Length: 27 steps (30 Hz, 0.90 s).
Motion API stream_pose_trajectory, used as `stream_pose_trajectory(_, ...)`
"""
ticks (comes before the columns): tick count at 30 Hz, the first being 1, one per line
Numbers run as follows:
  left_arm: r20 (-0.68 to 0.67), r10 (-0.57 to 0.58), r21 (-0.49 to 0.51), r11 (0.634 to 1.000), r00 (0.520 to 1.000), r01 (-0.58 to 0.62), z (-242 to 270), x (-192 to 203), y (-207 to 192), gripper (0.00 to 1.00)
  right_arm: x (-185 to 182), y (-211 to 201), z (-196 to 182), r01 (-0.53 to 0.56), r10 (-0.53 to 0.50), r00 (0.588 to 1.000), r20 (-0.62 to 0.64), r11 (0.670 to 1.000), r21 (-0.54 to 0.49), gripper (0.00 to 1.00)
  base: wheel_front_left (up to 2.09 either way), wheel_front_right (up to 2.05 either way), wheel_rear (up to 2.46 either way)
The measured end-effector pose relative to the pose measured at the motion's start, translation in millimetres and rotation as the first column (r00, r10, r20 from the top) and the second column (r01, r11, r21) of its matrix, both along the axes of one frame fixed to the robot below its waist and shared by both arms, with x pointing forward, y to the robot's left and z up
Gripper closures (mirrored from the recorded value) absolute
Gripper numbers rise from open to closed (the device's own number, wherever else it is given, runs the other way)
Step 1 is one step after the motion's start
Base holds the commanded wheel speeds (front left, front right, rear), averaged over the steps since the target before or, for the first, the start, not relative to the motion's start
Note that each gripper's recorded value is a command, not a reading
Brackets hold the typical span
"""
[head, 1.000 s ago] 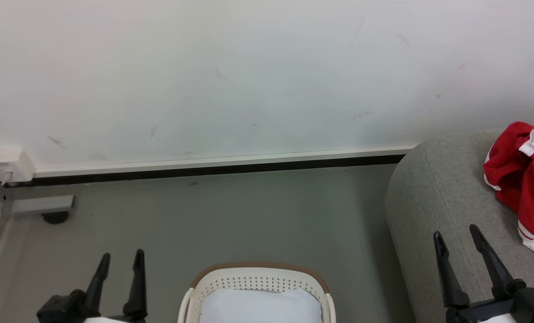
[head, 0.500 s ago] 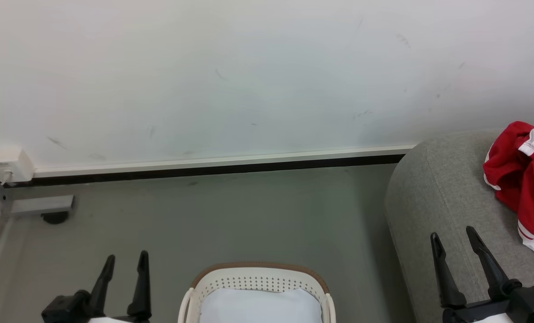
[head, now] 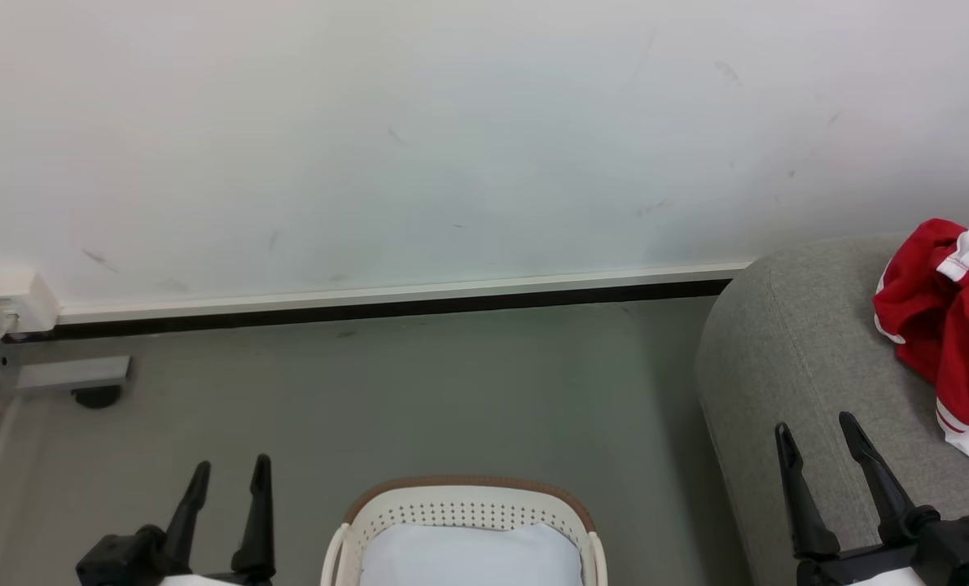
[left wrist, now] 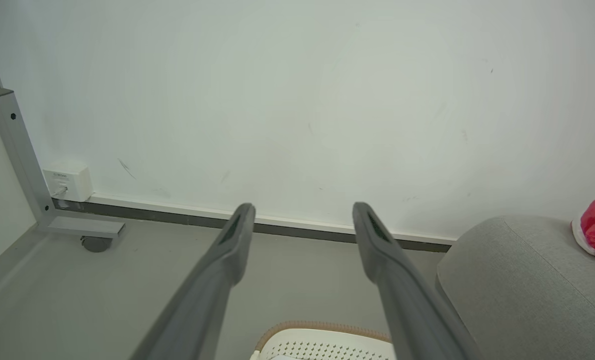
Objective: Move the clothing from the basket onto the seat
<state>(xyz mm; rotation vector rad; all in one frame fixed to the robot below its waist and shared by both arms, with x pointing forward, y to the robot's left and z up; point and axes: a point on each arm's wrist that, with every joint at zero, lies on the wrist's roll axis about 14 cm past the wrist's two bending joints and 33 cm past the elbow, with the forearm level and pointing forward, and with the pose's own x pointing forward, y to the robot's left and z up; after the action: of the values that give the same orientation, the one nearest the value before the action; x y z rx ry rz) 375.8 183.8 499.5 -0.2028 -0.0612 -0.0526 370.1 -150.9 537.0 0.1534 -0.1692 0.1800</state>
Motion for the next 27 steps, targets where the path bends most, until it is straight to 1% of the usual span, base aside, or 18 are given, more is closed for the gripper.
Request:
stream_pose_trajectory(4,0.001,-0.002,0.001,1.000,1.000,0.002,0.3,0.2,-0.4,0.00,-0.5,0.0,0.1,0.001,-0.001,1.000,0.000,1.000,0.004,0.00,0.00,0.00,0.00)
stream_pose_trajectory(5,0.002,-0.003,0.001,1.000,1.000,0.003,0.5,0.2,-0.9,1.00,-0.6,0.0,0.3,0.001,-0.001,1.000,0.000,1.000,0.005,1.00,0.00,0.00,0.00)
stream_pose_trajectory(10,-0.061,-0.006,-0.017,1.000,0.998,0.005,-19.5,-7.7,-5.5,1.00,-6.6,1.2,-19.1,0.003,-0.003,0.998,-0.059,1.000,0.012,1.00,0.00,0.00,0.00)
stream_pose_trajectory(12,-0.082,-0.001,-0.039,0.999,0.997,-0.002,-24.1,-8.9,-4.7,1.00,-7.4,0.4,-22.6,0.008,-0.005,0.997,-0.078,0.999,0.037,1.00,0.00,0.00,0.00)
stream_pose_trajectory(19,-0.111,0.020,-0.159,0.987,0.994,-0.037,-26.7,-8.5,0.9,1.00,-5.9,-7.7,-26.6,0.039,-0.019,0.992,-0.121,0.986,0.163,1.00,0.00,0.00,0.00)
stream_pose_trajectory(27,-0.127,0.036,-0.283,0.956,0.991,-0.071,-26.3,-7.4,5.9,1.00,-4.0,-15.2,-30.8,0.072,-0.024,0.986,-0.163,0.953,0.294,1.00,0.00,0.00,0.00)
